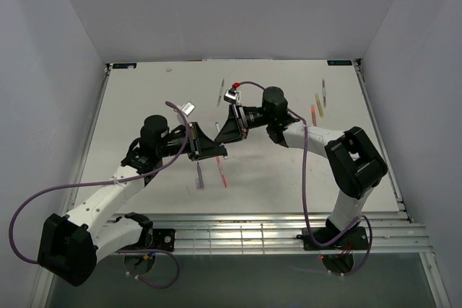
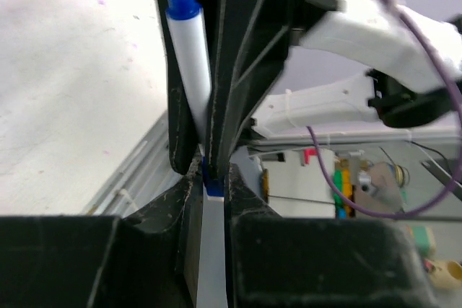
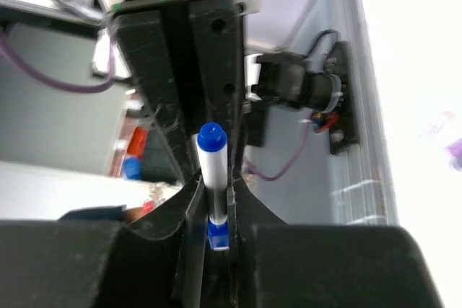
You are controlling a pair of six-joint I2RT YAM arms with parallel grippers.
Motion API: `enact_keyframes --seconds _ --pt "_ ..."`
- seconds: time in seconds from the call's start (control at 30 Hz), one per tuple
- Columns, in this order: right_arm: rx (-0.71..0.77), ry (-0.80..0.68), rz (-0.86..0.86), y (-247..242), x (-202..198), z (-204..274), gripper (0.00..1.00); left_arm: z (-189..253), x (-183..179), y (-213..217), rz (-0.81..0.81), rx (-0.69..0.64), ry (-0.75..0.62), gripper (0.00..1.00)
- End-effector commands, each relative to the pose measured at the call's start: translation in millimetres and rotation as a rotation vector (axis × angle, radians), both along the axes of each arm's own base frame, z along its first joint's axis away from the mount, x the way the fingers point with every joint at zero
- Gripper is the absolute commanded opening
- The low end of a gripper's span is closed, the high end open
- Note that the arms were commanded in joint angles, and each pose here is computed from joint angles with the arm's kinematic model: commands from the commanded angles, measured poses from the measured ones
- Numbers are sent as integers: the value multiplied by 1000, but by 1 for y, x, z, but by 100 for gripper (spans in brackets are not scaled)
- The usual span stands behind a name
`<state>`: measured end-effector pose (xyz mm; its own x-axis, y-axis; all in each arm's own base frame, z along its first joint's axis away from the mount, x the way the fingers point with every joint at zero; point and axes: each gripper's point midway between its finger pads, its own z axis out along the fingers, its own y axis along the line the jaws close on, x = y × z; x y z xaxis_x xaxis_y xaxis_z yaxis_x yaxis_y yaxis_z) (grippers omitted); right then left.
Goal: Open the pen caps
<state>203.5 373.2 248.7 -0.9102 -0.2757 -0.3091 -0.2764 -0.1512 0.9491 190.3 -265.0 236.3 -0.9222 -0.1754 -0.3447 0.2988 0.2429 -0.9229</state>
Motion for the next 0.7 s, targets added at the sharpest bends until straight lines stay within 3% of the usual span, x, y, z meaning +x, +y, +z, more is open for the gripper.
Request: enact_keyframes --seconds 0.0,0.03,0.2,0.3,0.4,0.67 --pt "-236 -164 -307 21 57 10 8 -18 -22 1 -71 85 46 0" --pt "-313 -288 -336 19 70 -4 8 -22 -15 3 -31 118 54 0" --pt "-826 -379 -587 -23 122 -41 8 -53 -11 13 42 291 146 0" --pt "-836 -427 -591 -20 131 -36 8 -57 -3 21 101 358 135 0" --pt "-888 -403 -559 -26 124 -54 8 -71 17 45 237 527 150 0" --pt "-1028 -300 -271 -58 57 -138 8 -104 26 100 416 859 255 0"
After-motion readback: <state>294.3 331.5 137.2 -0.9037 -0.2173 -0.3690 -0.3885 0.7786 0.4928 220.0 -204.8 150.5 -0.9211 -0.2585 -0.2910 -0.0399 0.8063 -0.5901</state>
